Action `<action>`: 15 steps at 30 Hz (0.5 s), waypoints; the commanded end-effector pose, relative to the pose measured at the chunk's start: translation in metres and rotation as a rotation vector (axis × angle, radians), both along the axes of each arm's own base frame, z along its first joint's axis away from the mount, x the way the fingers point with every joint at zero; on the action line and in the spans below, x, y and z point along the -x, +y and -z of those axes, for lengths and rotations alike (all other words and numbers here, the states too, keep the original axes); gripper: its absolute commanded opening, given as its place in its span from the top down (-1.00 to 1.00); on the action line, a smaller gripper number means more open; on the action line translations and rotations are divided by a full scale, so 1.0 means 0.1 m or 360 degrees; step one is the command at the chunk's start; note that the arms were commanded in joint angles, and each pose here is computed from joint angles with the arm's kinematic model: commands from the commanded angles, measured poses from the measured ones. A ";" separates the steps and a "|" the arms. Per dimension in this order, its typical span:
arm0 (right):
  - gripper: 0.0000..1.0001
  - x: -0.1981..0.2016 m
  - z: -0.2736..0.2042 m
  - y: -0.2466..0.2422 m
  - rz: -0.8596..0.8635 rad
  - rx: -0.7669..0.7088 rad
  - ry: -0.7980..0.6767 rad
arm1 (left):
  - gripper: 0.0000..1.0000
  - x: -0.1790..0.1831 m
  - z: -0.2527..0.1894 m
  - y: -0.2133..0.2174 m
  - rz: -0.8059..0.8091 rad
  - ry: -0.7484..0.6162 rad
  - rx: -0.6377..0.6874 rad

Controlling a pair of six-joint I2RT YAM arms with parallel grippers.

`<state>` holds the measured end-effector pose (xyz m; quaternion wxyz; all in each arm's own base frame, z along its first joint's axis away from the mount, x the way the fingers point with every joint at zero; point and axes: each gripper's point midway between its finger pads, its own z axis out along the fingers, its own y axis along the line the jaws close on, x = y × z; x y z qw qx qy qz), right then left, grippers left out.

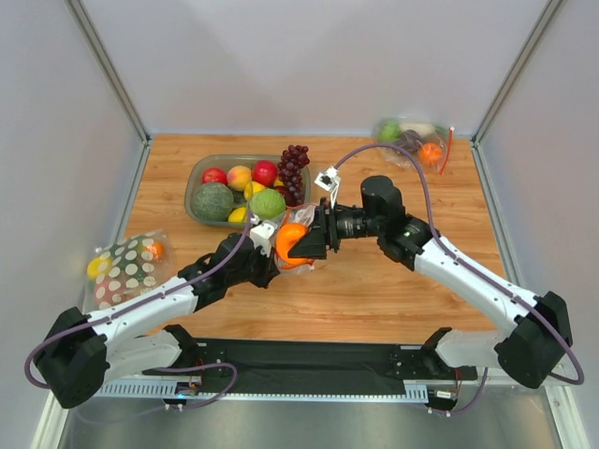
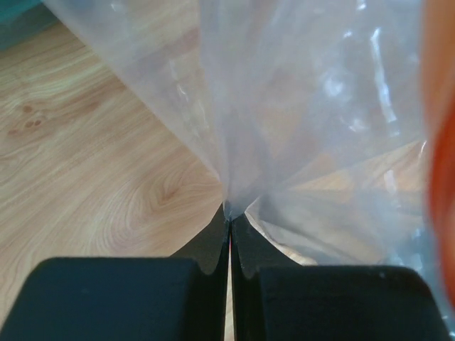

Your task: Open the zip-top bag and remove the fake food

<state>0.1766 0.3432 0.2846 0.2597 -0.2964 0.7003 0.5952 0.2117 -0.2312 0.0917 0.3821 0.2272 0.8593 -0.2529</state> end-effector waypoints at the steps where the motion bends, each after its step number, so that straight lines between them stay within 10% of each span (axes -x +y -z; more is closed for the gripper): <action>1: 0.75 -0.01 0.08 -0.25 0.0088 0.0243 -0.0186 | 1.00 0.09 0.14 0.19 -0.0080 0.0058 -0.0084; 15: 0.70 -0.30 1.38 -0.45 0.0394 0.0656 0.0042 | 1.00 0.16 0.14 0.10 0.0048 0.0106 -0.0134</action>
